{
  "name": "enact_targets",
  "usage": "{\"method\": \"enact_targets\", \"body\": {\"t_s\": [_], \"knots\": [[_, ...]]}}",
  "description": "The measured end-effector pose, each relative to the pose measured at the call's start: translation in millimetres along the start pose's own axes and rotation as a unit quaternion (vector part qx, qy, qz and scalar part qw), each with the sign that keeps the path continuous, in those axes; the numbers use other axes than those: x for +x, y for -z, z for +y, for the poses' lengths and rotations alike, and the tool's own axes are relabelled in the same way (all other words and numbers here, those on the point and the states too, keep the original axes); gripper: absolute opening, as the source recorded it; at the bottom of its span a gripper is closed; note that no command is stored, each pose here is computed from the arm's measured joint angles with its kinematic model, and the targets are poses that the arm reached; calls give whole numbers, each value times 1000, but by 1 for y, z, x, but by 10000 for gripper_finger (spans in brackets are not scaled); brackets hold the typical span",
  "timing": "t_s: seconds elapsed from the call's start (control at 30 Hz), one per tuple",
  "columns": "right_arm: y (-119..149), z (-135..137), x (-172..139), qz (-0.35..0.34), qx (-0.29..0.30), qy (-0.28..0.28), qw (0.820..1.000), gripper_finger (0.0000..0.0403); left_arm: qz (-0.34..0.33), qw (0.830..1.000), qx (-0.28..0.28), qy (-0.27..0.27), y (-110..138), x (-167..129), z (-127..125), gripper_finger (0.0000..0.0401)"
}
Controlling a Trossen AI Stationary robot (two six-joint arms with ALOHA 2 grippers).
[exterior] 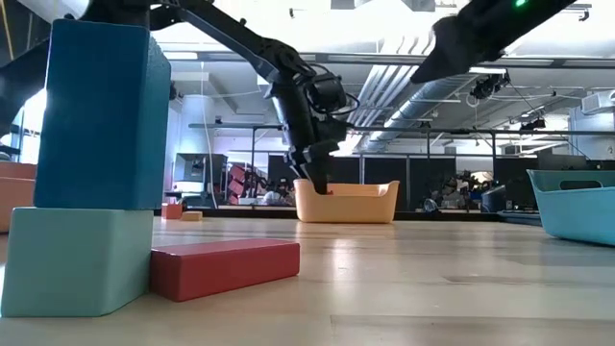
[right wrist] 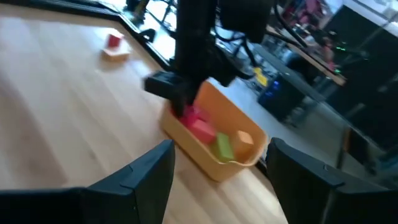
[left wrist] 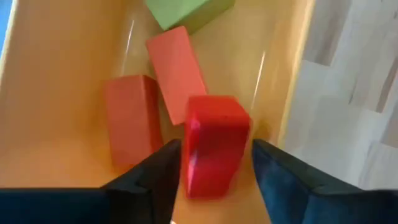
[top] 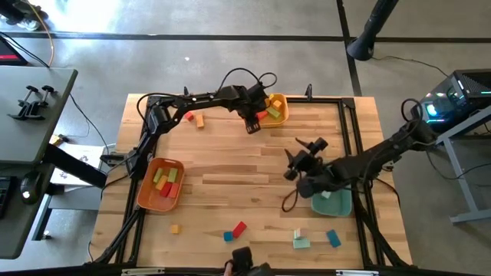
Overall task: Sort blocks by size
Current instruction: Put the red large block into the yellow bin, then put the orange small block into the green bin
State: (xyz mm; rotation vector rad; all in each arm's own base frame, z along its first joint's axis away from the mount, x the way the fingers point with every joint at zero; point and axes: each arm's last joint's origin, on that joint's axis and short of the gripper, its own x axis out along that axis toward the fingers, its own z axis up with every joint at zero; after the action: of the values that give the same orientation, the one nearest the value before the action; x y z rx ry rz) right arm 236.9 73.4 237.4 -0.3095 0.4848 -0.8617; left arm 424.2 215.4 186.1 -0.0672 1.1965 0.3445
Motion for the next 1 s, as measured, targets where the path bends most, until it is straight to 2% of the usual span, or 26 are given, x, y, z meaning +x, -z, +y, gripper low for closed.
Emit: {"method": "enact_targets", "body": {"t_s": [0.2, 0.37, 0.43, 0.57, 0.63, 0.73, 0.9, 1.0], "knots": [[-1, -5, 12, 13, -20, 21, 1000, 243, -14, 1000, 5, -3, -2, -4, 2, 228], [-8, -6, 10, 9, -90, 15, 996, 243, -16, 1000, -21, 7, -3, -43, -8, 232], [-16, -5, 8, 14, -102, -18, 994, 243, -26, 999, -14, 16, -4, -65, -23, 231], [-19, 2, 3, 39, -101, -149, 983, 243, -73, 997, 16, 37, 2, -95, -68, 231], [-16, 6, -1, 51, -94, -199, 974, 243, -101, 993, 38, 49, 12, -101, -93, 231], [-5, 11, -7, 63, -91, -220, 969, 243, -152, 985, 44, 74, 36, -101, -130, 231], [8, 14, -14, 46, -95, -184, 977, 243, -255, 960, -1, 117, 84, -101, -172, 231], [11, 15, -15, 28, -90, -159, 983, 243, -298, 950, -54, 80, 111, -105, -181, 231]]}}
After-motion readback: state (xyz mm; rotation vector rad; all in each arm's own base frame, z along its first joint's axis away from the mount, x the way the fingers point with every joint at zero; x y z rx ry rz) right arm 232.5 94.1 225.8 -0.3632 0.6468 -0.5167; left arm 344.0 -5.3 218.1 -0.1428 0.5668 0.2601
